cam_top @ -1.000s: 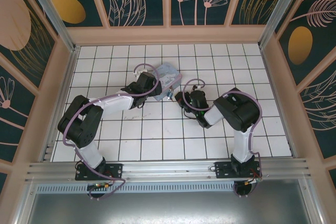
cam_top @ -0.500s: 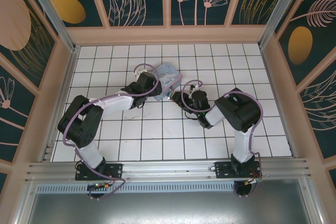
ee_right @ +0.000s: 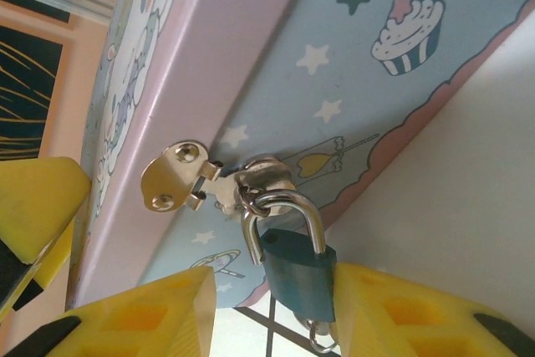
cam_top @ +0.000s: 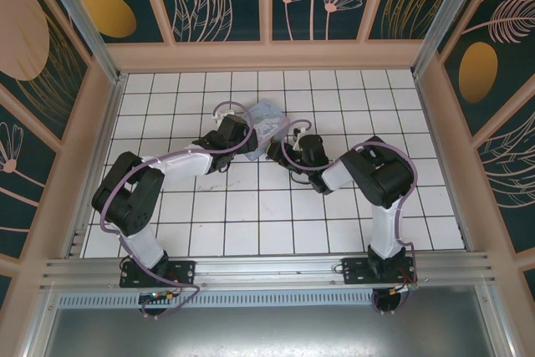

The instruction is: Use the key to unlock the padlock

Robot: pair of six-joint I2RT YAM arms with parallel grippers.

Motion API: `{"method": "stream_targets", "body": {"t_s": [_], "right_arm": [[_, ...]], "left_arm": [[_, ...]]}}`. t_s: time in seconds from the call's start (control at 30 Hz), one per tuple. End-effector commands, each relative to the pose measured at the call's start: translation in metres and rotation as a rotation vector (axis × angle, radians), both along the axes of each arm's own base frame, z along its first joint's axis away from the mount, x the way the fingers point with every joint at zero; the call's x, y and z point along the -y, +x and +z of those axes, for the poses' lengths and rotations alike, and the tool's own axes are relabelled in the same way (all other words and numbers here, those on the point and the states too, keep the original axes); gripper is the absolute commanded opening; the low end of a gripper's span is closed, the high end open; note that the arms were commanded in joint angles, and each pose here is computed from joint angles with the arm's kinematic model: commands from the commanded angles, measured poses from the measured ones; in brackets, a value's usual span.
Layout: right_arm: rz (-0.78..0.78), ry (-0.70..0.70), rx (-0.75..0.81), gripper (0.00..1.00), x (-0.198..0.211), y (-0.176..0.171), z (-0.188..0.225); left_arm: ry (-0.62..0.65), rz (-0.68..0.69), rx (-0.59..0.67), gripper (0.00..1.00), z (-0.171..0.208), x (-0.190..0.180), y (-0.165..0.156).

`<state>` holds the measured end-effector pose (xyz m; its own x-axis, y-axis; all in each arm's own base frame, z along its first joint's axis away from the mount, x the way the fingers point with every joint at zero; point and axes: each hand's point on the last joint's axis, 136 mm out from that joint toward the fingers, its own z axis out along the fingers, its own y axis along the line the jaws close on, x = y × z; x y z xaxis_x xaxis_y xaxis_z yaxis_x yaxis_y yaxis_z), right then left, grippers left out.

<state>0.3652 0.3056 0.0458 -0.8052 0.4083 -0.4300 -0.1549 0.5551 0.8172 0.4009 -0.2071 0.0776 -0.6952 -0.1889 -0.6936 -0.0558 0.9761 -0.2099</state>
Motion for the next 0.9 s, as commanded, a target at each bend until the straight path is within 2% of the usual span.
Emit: {"method": "stream_targets", "body": {"t_s": [0.0, 0.2, 0.43, 0.63, 0.87], "right_arm": [[0.024, -0.037, -0.034, 0.41, -0.001, -0.004, -0.019], [0.008, -0.03, -0.047, 0.37, -0.002, -0.005, -0.025], [-0.06, -0.161, -0.015, 0.48, 0.014, -0.005, -0.025], [-0.046, -0.27, 0.005, 0.57, 0.011, -0.003, -0.029], [0.016, -0.244, 0.01, 0.58, -0.006, -0.005, -0.035]], "left_arm": [[0.141, -0.019, -0.195, 0.99, -0.057, -0.022, -0.036], [0.137, -0.017, -0.194, 0.98, -0.057, -0.023, -0.037], [0.131, -0.02, -0.194, 0.99, -0.057, -0.022, -0.037], [0.131, -0.025, -0.195, 0.98, -0.057, -0.021, -0.037], [0.133, -0.022, -0.196, 0.99, -0.058, -0.022, -0.037]]}}
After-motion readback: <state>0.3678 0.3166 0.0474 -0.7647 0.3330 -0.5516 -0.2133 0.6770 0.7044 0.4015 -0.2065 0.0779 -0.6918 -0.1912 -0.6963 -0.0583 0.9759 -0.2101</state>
